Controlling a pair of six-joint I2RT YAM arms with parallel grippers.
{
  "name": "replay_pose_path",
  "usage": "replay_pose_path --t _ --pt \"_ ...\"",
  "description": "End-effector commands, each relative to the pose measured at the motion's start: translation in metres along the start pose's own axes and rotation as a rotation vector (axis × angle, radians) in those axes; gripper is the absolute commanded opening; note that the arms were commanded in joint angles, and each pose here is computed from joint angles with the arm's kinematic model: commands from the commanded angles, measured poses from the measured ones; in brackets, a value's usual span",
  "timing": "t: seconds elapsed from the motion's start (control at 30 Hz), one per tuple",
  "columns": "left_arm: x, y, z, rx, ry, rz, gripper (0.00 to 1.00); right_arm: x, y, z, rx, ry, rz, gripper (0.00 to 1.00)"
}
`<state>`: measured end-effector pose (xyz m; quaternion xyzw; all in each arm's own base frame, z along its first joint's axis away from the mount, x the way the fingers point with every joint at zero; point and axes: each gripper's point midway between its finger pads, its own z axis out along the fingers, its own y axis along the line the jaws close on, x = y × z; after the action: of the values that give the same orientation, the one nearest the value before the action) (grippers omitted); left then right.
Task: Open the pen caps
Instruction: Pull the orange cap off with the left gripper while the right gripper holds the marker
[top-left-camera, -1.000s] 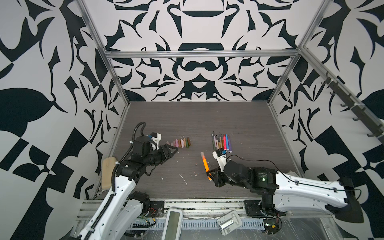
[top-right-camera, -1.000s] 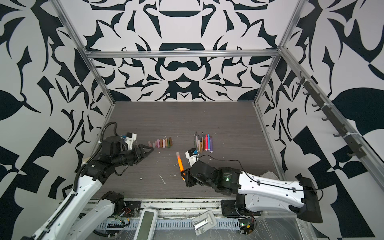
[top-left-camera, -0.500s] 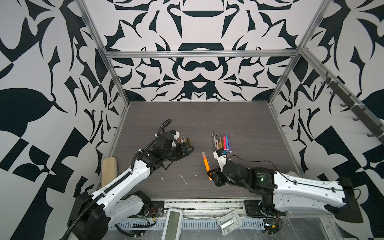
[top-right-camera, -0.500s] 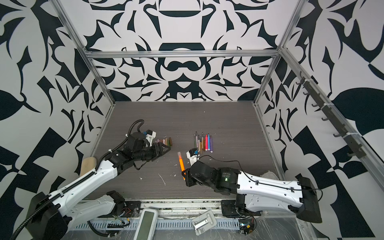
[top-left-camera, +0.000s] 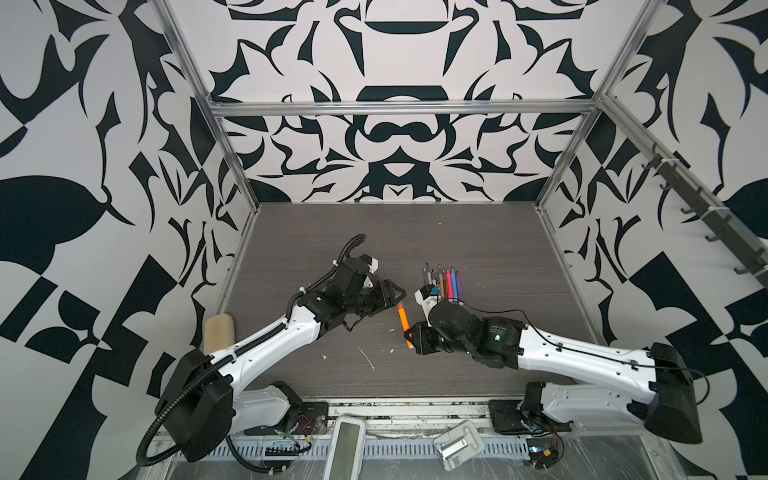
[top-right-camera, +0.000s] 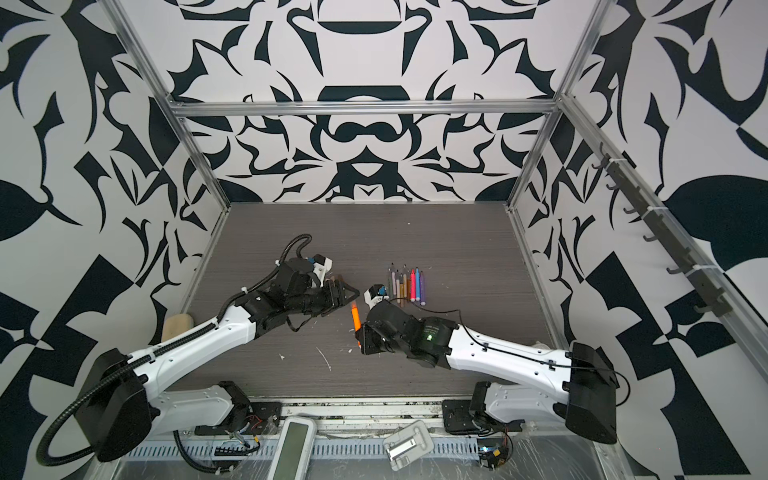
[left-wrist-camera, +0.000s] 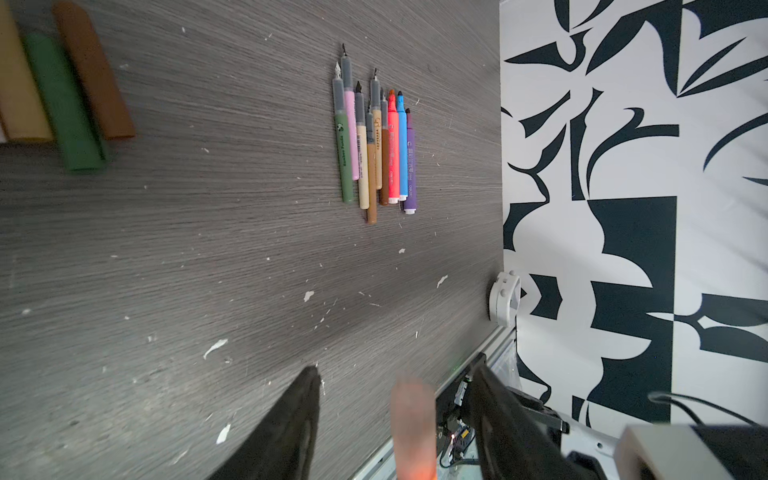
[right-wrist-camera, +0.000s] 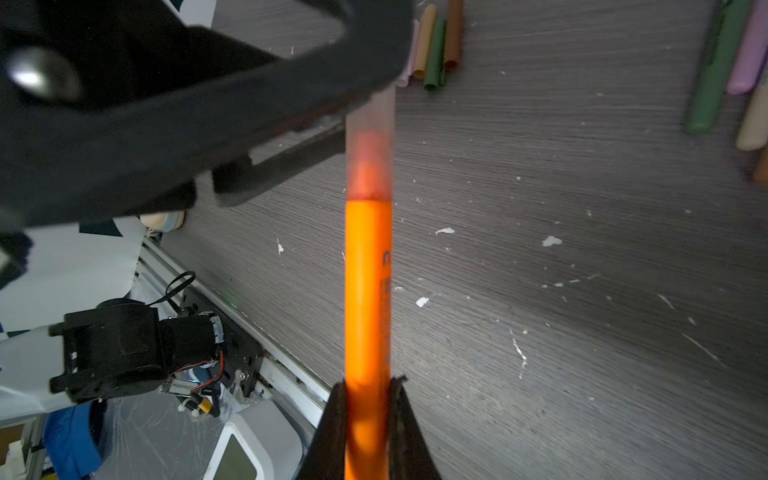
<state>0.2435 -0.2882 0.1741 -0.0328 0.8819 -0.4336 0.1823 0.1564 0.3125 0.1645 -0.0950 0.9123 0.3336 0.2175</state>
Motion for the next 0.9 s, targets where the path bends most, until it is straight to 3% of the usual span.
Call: replay_pose_path --t 0.0,0.37,0.53,0.6,0.63,0.77,0.87 --pt "-0.010 -0.016 -0.001 0.036 -0.031 0.014 0.58 -0.017 0.026 -0.011 -0.083 -0.043 -0.032 0.00" --pt "-0.005 -0.023 0.001 0.076 0.004 0.020 0.01 -0.021 0.026 -0.016 -0.083 -0.063 -0.044 0.00" --pt "-0.004 -0.025 -0.002 0.085 0.010 0.019 0.03 -0.026 0.020 -0.022 -0.067 -0.085 -0.034 0.00" --pt "-0.002 -0.027 -0.003 0.092 0.015 0.017 0.28 -0.027 0.020 -0.024 -0.069 -0.087 -0.032 0.00" --pt "-0.002 -0.027 -0.003 0.095 0.015 0.017 0.31 -0.027 0.020 -0.025 -0.070 -0.088 -0.032 0.00" --pt "-0.002 -0.028 -0.005 0.100 0.013 0.019 0.29 -0.029 0.022 -0.026 -0.076 -0.087 -0.035 0.00" --pt "-0.002 -0.031 -0.006 0.108 0.012 0.022 0.14 -0.029 0.024 -0.025 -0.078 -0.085 -0.034 0.00"
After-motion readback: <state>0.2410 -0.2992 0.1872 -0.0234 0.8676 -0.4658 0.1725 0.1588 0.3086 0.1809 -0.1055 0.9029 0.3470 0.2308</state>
